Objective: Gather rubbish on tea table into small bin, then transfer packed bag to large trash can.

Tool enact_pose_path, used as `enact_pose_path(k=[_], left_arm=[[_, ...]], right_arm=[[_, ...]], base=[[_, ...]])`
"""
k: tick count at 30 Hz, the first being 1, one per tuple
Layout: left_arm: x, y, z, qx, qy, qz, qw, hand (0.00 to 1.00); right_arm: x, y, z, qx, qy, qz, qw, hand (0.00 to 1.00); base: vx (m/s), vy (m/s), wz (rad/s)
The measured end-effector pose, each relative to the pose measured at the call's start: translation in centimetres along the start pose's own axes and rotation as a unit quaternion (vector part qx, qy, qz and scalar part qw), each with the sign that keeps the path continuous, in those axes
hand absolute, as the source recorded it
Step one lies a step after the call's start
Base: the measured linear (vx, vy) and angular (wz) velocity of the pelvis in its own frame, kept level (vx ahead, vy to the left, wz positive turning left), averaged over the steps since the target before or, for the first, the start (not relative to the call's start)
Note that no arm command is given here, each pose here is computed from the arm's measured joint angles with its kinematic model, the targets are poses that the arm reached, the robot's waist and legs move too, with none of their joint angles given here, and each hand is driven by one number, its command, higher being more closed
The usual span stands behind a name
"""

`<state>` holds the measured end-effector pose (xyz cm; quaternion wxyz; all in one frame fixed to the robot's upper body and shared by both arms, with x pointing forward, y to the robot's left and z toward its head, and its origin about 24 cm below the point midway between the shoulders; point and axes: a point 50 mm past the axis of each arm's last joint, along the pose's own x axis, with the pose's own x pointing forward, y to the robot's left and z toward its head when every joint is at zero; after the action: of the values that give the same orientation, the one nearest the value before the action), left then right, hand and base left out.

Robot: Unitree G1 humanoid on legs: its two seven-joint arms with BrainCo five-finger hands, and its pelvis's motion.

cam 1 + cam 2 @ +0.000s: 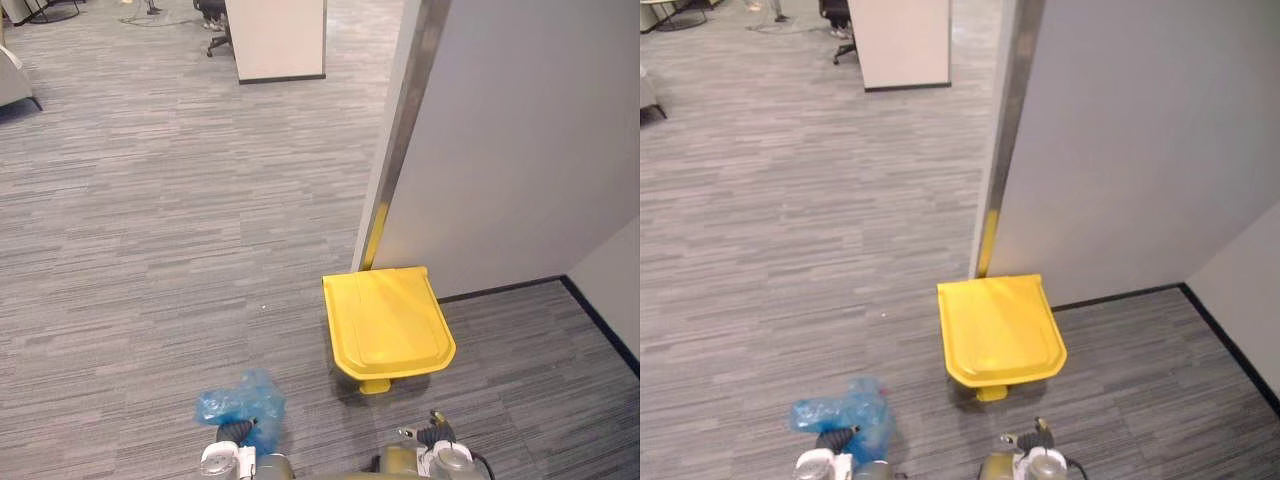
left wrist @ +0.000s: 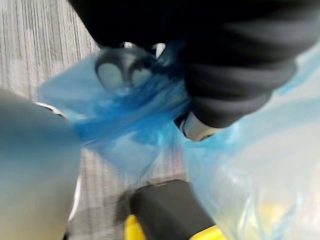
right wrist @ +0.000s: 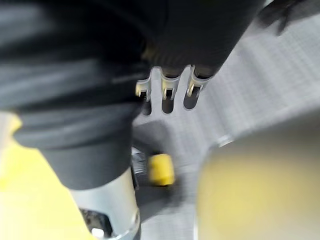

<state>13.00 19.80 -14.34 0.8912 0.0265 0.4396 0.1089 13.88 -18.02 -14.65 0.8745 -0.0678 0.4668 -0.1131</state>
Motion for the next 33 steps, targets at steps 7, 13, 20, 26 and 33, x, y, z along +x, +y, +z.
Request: enact_pose_path(k=[7, 13, 20, 26, 33], left_arm=[[0.8, -1.3, 3.1, -0.012, -0.04, -0.014, 0.999, 1.0], [1.1, -1.8, 4.9, -0.009, -0.065, -0.021, 0.998, 1.0], [1.3, -1.9, 5.6, -0.008, -0.072, -0.017, 0.997, 1.0], [1.2, -2.2, 6.4, 0.006, -0.092, -0.025, 0.995, 1.0], [0.9, -2.3, 5.1, 0.006, -0.075, -0.028, 0.997, 1.0]], right_arm=[[0.7, -0.1, 3.2, 0.004, -0.035, -0.006, 0.999, 0.0], [0.7, -0.4, 3.6, 0.006, -0.047, -0.01, 0.999, 0.0], [0.7, -0.8, 4.3, 0.006, -0.063, -0.017, 0.998, 0.0], [0.6, -1.0, 4.5, 0.007, -0.068, -0.027, 0.997, 0.0], [0.4, -0.3, 3.6, 0.004, -0.055, -0.017, 0.998, 0.0]], base=[[0.25, -0.059, -0.07], [0.09, -0.099, 0.52], [0.06, -0.052, 0.24], [0.0, -0.041, 0.1], [-0.07, -0.026, -0.3]])
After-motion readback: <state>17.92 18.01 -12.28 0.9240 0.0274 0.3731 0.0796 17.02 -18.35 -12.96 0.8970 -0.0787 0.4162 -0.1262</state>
